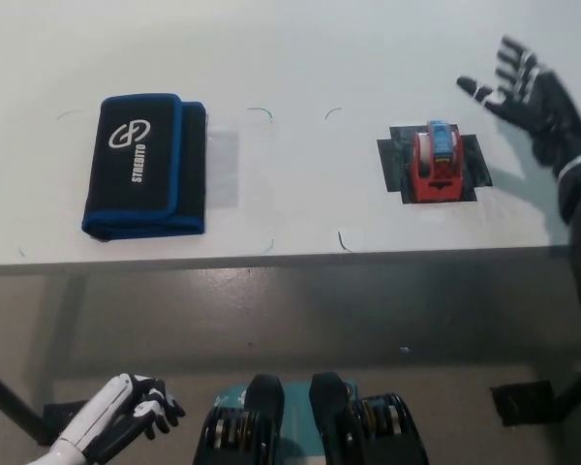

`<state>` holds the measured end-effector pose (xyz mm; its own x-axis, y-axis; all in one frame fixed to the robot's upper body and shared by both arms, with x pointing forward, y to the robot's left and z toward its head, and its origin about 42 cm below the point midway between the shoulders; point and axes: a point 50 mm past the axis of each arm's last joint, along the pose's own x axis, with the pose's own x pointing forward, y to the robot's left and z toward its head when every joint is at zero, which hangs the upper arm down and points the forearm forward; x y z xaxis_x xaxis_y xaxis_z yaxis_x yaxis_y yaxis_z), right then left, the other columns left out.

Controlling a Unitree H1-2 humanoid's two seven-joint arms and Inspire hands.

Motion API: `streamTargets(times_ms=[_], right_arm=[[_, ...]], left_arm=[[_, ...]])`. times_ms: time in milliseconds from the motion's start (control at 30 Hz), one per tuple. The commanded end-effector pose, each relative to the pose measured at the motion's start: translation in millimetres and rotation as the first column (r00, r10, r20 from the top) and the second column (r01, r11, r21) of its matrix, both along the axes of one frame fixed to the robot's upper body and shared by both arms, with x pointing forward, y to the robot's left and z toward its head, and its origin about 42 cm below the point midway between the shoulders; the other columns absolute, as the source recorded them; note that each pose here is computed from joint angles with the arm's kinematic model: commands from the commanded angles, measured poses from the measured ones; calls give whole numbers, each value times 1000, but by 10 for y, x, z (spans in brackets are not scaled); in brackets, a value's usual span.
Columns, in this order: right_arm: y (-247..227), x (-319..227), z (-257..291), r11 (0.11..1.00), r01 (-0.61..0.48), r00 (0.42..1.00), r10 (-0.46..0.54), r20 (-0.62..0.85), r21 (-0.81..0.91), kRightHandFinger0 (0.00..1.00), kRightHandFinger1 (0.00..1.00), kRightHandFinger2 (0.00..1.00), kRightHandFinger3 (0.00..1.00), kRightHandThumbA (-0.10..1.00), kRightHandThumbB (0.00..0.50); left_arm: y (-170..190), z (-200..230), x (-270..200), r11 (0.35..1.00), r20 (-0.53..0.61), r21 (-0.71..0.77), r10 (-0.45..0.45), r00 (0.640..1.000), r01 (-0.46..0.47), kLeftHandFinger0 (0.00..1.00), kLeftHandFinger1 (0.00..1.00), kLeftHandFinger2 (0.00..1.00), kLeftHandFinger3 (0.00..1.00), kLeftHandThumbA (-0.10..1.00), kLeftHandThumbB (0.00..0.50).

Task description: Use the right hand to move the tape on the right hand side to the notebook on the left hand side

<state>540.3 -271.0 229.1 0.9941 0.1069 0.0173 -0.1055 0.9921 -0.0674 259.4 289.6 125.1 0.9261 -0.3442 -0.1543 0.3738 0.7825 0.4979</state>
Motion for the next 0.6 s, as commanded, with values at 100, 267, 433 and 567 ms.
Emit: streamTargets(times_ms=[100, 267, 433, 567], right_arm=[[194, 100, 28, 994, -59, 995, 50, 89, 97, 1000, 1000, 1000, 1000, 1000, 330], [264, 103, -92, 989, -60, 997, 52, 63, 133, 1000, 1000, 1000, 1000, 1000, 306], [337, 29, -294, 983, -74, 997, 66, 49, 170, 1000, 1000, 1000, 1000, 1000, 292], [368, -26, -434, 982, -71, 997, 67, 29, 172, 1000, 1000, 1000, 1000, 1000, 258]], left_arm=[[17, 111, -7, 1000, 74, 8, 1, 997, -2, 379, 412, 496, 603, 850, 85], [25, 152, 43, 1000, 74, -3, 11, 997, -11, 399, 422, 502, 607, 847, 102], [35, 175, 56, 1000, 69, 2, 9, 998, -9, 397, 429, 512, 619, 851, 104], [30, 140, 21, 1000, 64, 5, 3, 998, -3, 403, 427, 506, 622, 859, 110]])
